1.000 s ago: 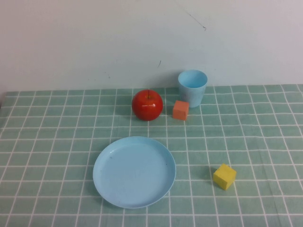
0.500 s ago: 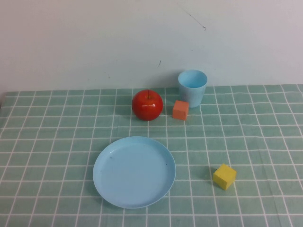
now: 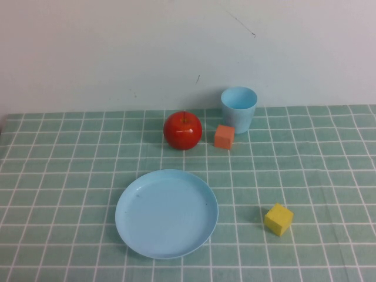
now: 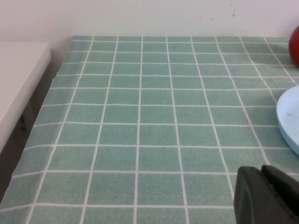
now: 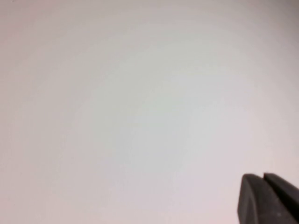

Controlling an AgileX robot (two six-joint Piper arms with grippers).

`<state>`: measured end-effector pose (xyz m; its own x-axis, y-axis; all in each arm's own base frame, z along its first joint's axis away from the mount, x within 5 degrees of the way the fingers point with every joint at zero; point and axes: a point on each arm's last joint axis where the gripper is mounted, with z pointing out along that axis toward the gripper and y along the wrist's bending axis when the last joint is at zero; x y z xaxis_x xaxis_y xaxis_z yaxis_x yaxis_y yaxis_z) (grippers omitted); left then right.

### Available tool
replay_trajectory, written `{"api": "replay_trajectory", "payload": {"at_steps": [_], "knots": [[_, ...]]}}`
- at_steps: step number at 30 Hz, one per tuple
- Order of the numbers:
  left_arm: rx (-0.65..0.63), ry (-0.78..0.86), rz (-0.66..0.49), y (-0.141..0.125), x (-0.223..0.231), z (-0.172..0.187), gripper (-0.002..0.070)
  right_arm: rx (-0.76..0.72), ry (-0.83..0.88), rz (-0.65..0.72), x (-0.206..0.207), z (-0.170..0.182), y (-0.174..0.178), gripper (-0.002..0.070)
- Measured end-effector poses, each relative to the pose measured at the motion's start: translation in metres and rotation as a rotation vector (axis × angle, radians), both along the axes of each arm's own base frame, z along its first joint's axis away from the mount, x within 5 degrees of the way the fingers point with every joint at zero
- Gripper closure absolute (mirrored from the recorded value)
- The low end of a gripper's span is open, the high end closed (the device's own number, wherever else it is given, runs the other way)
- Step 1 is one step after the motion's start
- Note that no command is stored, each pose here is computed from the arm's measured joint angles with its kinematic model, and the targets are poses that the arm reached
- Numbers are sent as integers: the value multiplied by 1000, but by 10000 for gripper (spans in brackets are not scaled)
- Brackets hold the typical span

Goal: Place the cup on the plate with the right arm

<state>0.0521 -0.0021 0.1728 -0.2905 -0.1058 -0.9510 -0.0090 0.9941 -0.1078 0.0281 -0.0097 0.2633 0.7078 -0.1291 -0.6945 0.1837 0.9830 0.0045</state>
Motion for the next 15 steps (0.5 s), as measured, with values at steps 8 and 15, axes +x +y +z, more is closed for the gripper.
{"api": "replay_trajectory", "payload": {"at_steps": [8,15], "knots": [[0,0,0,0,0,0,678,40,64,48,3,3,1,679],[0,0,0,0,0,0,678,28,364,100,-1,47,7,679]]}}
